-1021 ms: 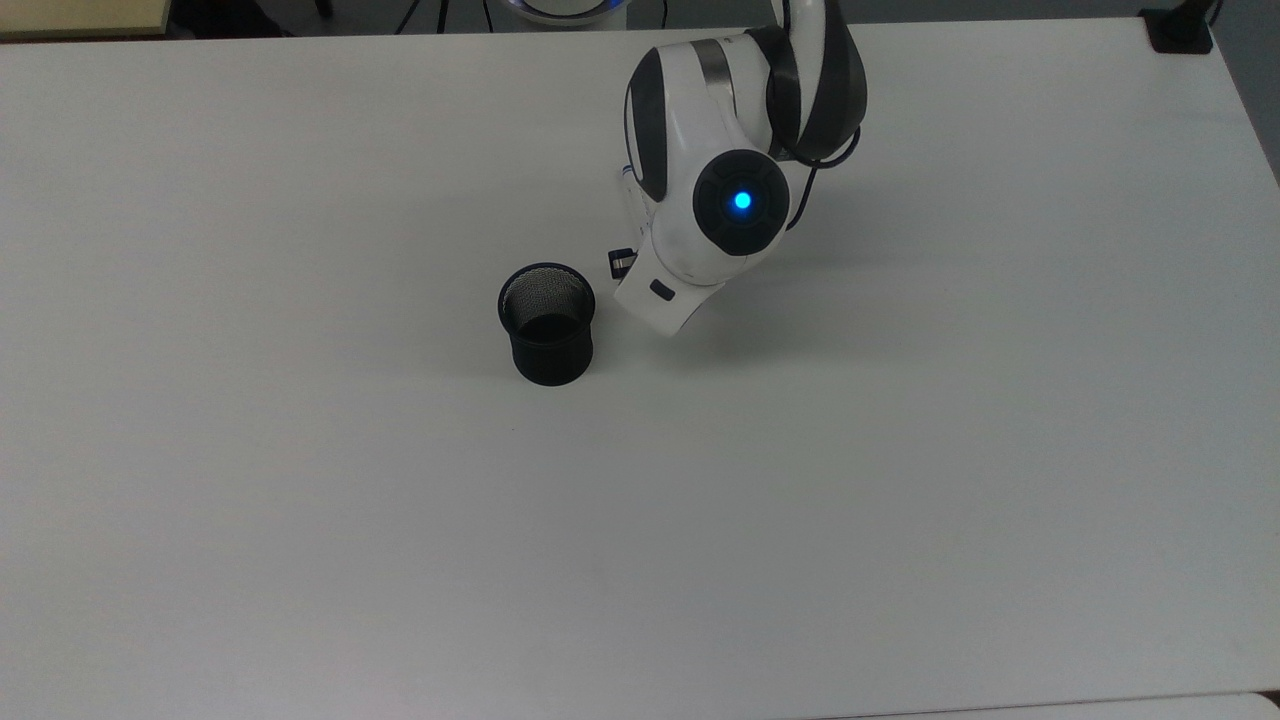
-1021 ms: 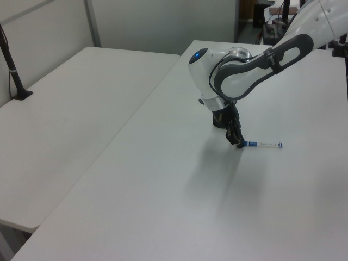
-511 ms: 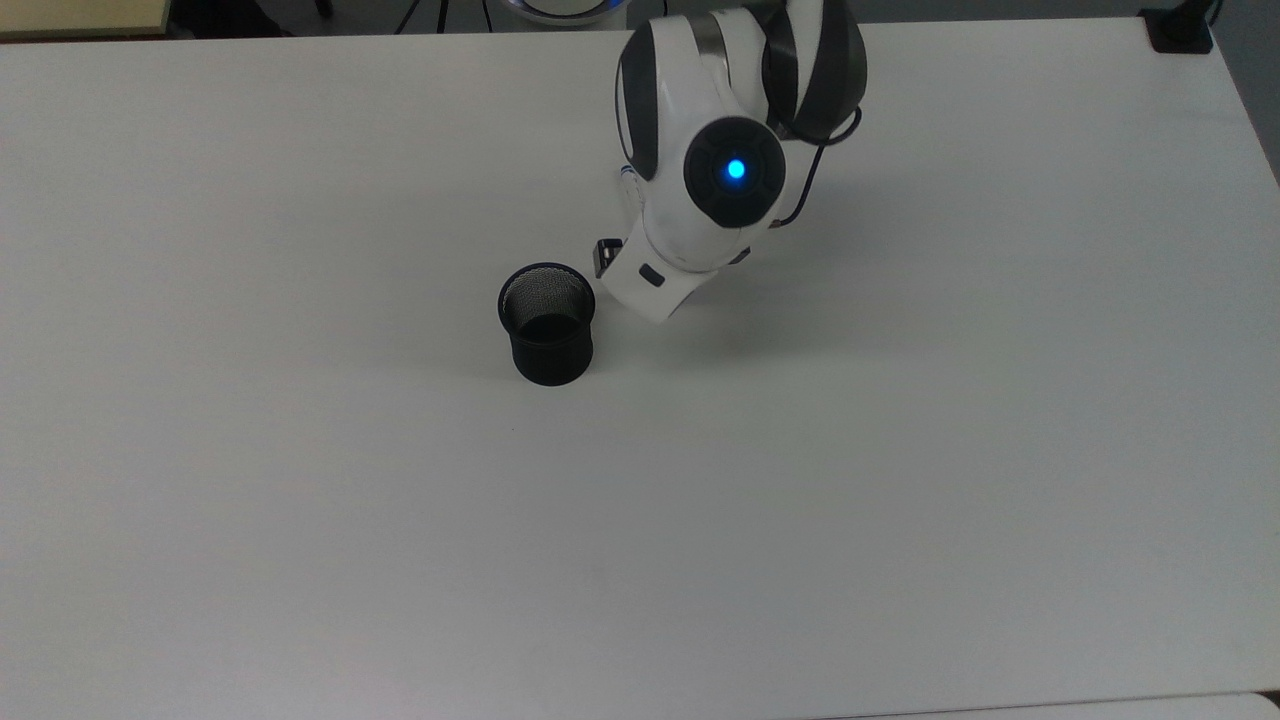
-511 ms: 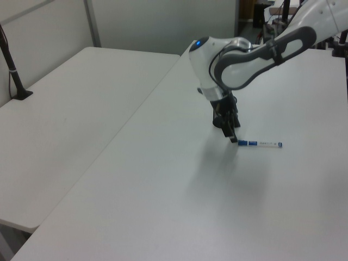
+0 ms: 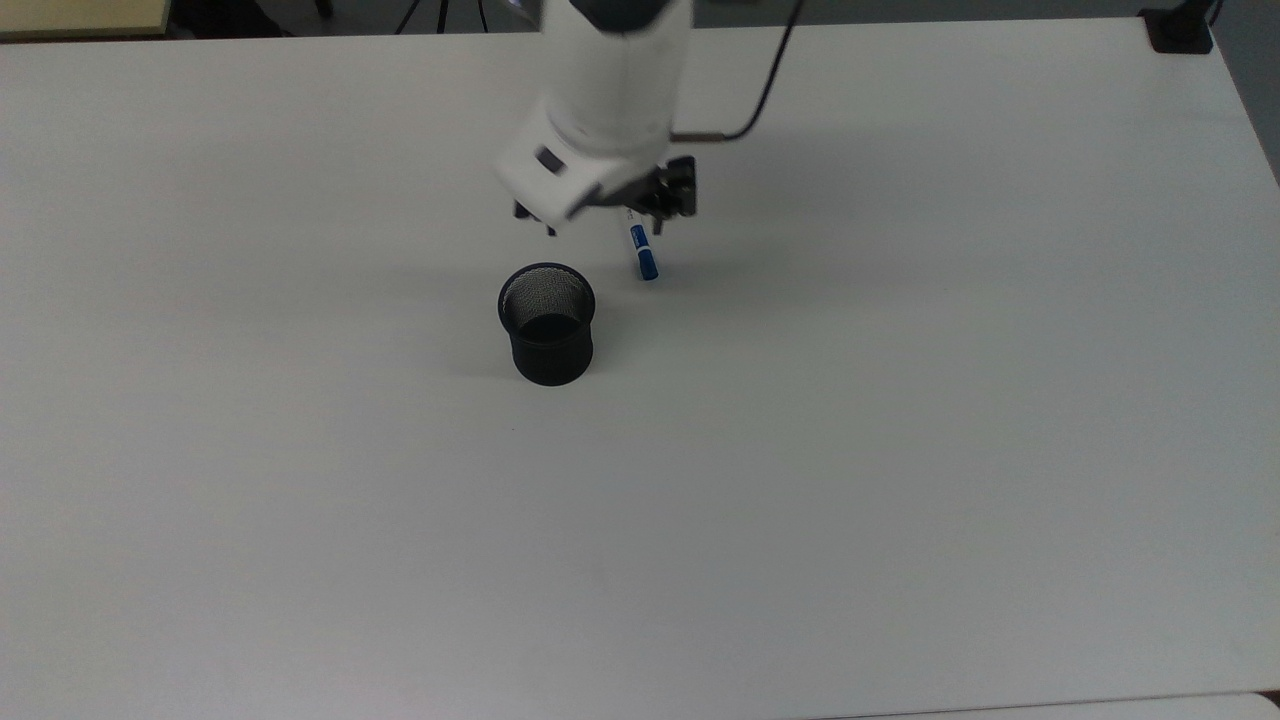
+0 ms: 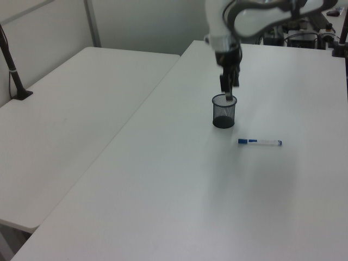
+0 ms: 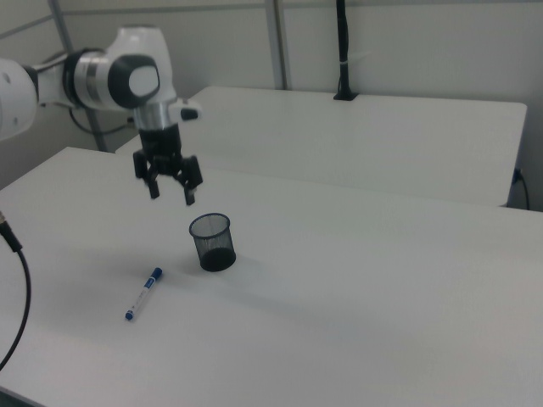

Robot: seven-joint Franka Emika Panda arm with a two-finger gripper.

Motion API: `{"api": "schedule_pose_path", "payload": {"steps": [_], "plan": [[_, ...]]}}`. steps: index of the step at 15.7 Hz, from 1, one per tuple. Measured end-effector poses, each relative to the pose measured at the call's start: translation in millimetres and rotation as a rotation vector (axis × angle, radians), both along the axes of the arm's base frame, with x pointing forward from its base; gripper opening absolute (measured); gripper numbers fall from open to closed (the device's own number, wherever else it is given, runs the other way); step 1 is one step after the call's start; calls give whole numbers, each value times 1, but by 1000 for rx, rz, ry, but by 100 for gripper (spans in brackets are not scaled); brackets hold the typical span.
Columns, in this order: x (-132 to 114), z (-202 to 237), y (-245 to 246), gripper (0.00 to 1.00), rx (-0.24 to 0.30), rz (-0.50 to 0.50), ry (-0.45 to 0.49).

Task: Remove the marker

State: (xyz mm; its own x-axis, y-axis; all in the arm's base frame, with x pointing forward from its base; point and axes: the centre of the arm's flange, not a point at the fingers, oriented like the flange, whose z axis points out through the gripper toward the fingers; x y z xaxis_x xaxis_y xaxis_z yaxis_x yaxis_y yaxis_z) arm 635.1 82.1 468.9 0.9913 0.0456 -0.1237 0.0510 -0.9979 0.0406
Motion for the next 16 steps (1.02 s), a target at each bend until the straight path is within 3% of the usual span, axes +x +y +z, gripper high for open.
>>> {"api": "schedule_pose_path", "payload": {"steps": [6,16], "plan": [[-27,101,-85,100,-4,-213,-157],[-33,97,-110,100,7,-171,-136]]}}
